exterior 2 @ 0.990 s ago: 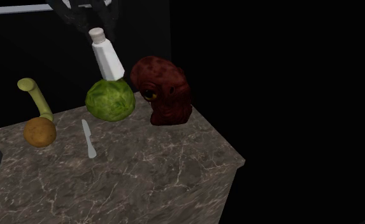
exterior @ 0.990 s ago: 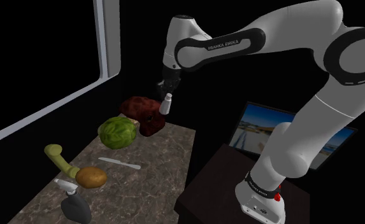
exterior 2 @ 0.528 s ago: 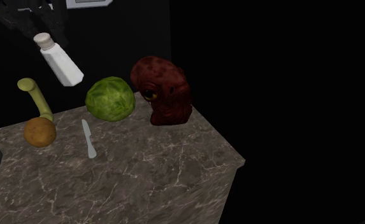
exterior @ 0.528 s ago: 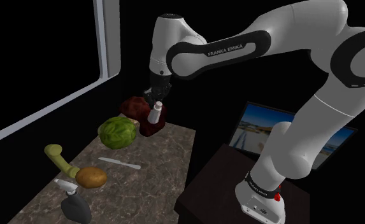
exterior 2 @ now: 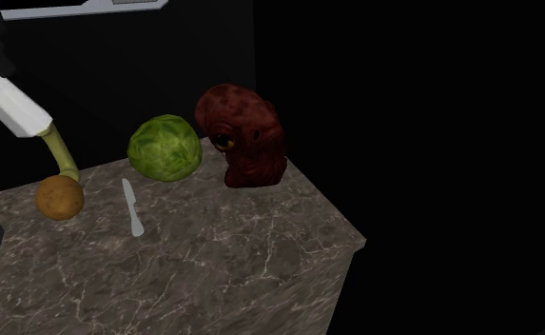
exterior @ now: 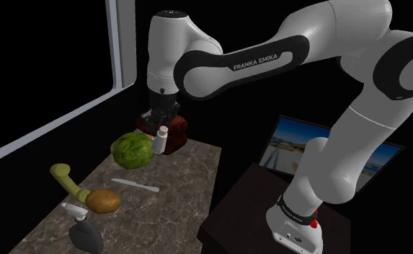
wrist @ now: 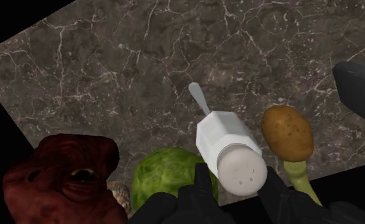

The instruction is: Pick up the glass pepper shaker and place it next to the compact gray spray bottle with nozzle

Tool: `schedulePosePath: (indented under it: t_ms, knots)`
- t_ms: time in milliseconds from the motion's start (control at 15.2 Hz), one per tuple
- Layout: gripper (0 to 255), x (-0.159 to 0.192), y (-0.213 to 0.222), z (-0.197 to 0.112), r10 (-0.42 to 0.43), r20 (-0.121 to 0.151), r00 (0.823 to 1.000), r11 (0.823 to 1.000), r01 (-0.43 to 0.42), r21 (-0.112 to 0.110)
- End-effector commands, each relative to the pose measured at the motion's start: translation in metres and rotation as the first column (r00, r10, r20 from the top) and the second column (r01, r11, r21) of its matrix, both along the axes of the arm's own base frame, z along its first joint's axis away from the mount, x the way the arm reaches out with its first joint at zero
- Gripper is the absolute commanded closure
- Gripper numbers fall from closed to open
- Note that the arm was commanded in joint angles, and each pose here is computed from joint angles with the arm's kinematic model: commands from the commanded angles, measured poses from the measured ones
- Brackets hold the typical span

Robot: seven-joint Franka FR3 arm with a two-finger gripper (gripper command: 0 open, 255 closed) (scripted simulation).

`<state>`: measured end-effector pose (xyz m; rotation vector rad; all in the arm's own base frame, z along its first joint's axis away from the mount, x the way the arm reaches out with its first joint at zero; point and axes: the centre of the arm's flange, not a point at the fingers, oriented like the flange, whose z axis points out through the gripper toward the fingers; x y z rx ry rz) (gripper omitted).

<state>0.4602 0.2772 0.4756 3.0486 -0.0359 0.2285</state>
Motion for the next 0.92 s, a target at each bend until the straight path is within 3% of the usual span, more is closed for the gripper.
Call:
schedulePosePath:
  t_ms: [0, 858]
  knots:
    - [255, -0.007, 0.027, 0.000, -0.001, 0.000, 1.000, 1.000, 0.001, 0.000]
    - [255, -0.047, 0.194, 0.000, -0.001, 0.000, 1.000, 1.000, 0.001, 0.000]
